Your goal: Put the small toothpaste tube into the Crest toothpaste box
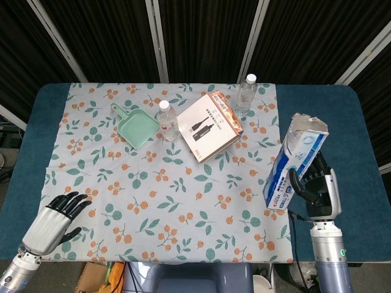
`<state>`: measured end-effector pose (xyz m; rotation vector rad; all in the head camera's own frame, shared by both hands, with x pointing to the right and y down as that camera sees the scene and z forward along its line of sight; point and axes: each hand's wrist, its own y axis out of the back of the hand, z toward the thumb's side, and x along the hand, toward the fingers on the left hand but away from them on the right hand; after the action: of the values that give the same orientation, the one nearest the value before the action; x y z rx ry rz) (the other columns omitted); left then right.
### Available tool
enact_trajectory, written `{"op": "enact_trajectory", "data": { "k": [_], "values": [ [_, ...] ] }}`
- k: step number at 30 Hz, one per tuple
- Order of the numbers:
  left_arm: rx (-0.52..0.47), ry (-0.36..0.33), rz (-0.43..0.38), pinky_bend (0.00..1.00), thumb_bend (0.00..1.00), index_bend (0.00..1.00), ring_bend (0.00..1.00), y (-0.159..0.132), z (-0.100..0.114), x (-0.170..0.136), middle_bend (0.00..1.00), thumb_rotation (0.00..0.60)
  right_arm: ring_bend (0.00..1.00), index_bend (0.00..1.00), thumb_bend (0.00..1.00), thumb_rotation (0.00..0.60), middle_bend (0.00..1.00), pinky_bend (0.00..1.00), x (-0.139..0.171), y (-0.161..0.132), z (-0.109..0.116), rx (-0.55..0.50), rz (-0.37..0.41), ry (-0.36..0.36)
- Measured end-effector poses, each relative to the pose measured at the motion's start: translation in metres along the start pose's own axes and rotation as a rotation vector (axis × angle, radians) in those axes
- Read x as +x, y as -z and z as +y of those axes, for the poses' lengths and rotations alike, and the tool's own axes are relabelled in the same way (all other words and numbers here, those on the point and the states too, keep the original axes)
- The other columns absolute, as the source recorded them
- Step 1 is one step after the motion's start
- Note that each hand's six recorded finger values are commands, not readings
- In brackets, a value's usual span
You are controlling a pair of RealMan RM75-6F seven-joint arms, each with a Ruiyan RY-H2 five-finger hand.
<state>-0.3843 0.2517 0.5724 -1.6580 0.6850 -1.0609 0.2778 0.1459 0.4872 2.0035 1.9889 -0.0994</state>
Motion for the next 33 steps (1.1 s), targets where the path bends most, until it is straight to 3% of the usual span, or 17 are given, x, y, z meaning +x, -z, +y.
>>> {"op": "enact_trajectory", "data": {
  "k": [2, 9, 17, 25, 33],
  "values": [
    [-0.001, 0.003, 0.001, 0.32, 0.04, 0.26, 0.22, 0.0, 0.0, 0.0, 0.23, 0.6, 0.53, 0.42, 0.45, 0.6, 0.56, 0.5, 0.0, -0.001, 0.001, 0.003, -0.001, 0.003],
    [-0.003, 0.009, 0.0, 0.32, 0.04, 0.26, 0.22, -0.001, 0.0, 0.0, 0.23, 0.6, 0.54, 0.43, 0.45, 0.6, 0.56, 0.5, 0.001, 0.006, 0.004, 0.094, -0.023, 0.005],
    [-0.009, 0.004, -0.008, 0.31, 0.04, 0.26, 0.22, -0.001, 0.002, 0.001, 0.23, 0.6, 0.54, 0.43, 0.45, 0.6, 0.56, 0.5, 0.007, 0.045, 0.013, 0.413, -0.137, -0.031],
    [-0.016, 0.005, -0.02, 0.31, 0.04, 0.25, 0.22, -0.002, 0.001, 0.001, 0.24, 0.6, 0.54, 0.43, 0.45, 0.6, 0.56, 0.5, 0.029, 0.114, 0.017, 0.816, -0.319, -0.166],
    [-0.016, 0.008, -0.021, 0.31, 0.04, 0.25, 0.22, -0.002, 0.001, 0.001, 0.24, 0.6, 0.54, 0.43, 0.45, 0.6, 0.56, 0.5, 0.048, 0.173, 0.012, 0.976, -0.448, -0.257]
  ]
}}
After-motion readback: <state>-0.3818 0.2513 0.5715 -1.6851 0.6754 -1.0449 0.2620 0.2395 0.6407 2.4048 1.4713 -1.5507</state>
